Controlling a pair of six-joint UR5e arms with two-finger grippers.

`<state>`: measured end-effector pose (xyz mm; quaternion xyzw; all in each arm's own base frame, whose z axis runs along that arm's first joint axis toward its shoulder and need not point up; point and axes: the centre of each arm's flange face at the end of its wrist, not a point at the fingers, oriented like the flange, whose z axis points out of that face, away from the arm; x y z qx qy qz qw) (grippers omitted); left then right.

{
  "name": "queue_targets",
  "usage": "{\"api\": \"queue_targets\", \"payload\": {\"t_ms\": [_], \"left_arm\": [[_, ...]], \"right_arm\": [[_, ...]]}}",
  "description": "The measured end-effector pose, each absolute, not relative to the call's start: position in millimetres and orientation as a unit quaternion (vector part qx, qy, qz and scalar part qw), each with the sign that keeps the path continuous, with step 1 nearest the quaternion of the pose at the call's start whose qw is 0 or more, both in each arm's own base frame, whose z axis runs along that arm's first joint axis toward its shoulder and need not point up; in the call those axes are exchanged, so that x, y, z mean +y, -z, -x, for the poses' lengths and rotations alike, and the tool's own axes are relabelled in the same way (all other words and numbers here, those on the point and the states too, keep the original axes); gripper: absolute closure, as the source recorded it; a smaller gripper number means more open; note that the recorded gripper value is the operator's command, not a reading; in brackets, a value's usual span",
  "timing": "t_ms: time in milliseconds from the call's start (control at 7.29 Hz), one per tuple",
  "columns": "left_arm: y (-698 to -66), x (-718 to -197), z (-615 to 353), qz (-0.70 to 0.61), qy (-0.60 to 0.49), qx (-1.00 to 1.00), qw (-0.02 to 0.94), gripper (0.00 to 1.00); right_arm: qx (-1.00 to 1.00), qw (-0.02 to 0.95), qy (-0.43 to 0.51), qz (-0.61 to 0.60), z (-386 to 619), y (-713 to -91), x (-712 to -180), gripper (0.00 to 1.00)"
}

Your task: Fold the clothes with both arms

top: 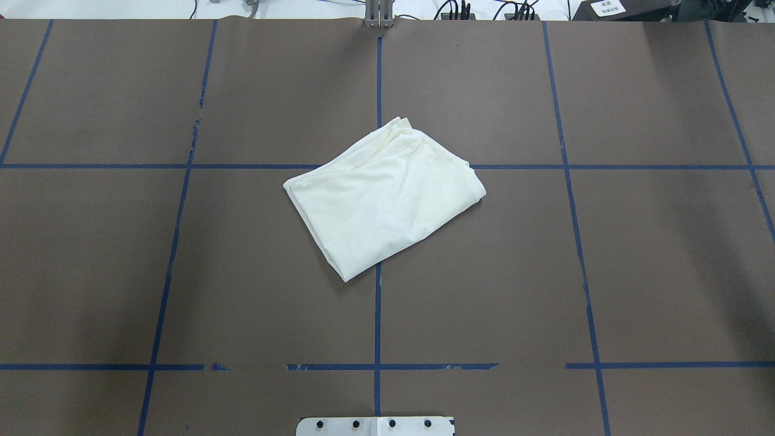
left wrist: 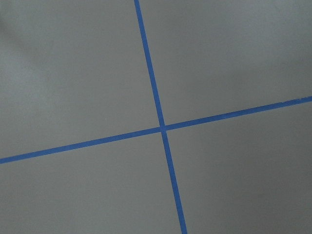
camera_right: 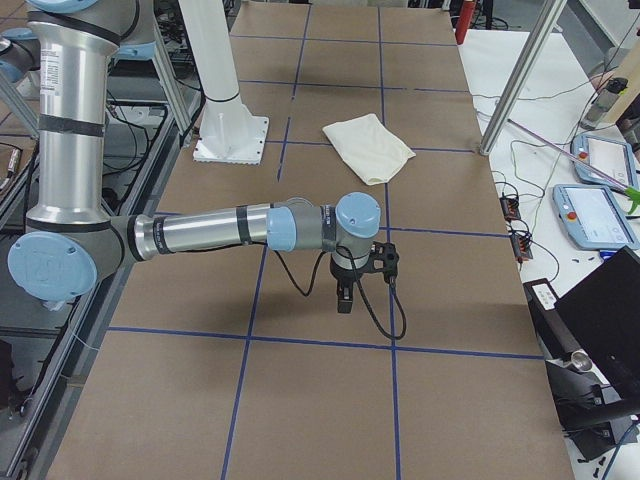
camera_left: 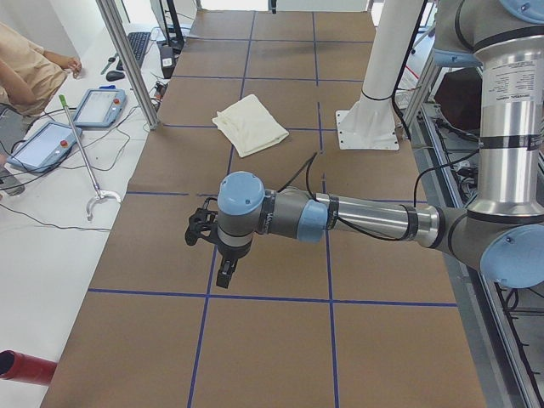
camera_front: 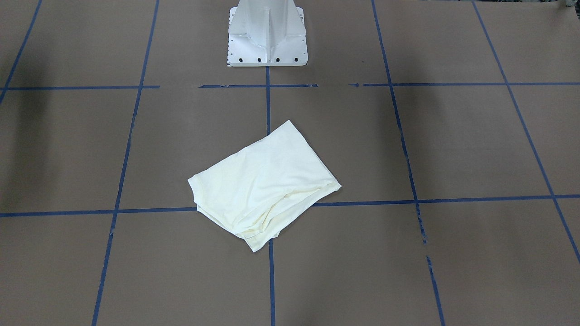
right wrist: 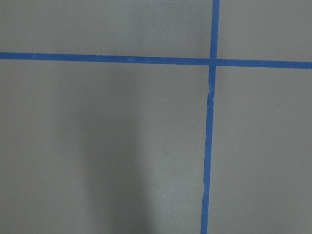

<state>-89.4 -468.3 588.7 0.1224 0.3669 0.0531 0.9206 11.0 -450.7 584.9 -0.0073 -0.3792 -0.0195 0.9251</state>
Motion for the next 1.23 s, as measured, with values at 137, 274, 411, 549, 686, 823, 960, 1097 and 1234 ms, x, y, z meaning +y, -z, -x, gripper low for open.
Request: {"api": "queue_targets", "payload": {"t_ms": [137, 274, 411, 549, 686, 823, 960, 1097, 1234], "left_arm": [[-589.0, -468.9, 89.3, -0.124, -0.055, 0.367, 0.920, 0.00], [-585.9, -469.7, 89.0, -0.130, -0.058, 0.367, 0.919, 0.00], [-584.1, -470.3, 88.4, -0.133, -0.060, 0.368, 0.918, 0.00], [-583.4, -470.8, 88.1, -0.134, -0.061, 0.368, 0.918, 0.00], [-583.9, -471.3, 87.9, -0.134, -0.061, 0.368, 0.918, 0.00], [-586.8, -471.5, 87.5, -0.132, -0.061, 0.368, 0.918, 0.00], [-590.4, -471.8, 86.8, -0.128, -0.060, 0.369, 0.919, 0.00], [-592.5, -471.9, 86.1, -0.126, -0.060, 0.369, 0.919, 0.00], [-593.2, -471.8, 85.8, -0.125, -0.059, 0.369, 0.919, 0.00]], "right_arm": [[-0.379, 0.925, 0.022, 0.002, -11.0, -585.1, -451.8, 0.00], [-0.378, 0.925, 0.023, -0.002, -11.0, -588.3, -453.0, 0.00], [-0.378, 0.925, 0.024, -0.003, -10.8, -594.1, -454.1, 0.00], [-0.379, 0.925, 0.026, -0.006, -10.4, -599.7, -455.5, 0.00], [-0.379, 0.925, 0.027, -0.009, -10.0, -605.3, -456.4, 0.00], [-0.379, 0.925, 0.028, -0.010, -9.9, -609.0, -456.8, 0.00], [-0.380, 0.925, 0.028, -0.010, -9.6, -610.8, -456.9, 0.00], [-0.380, 0.925, 0.028, -0.010, -9.0, -612.1, -457.0, 0.00], [-0.380, 0.925, 0.030, -0.013, -8.9, -611.0, -457.6, 0.00]]}}
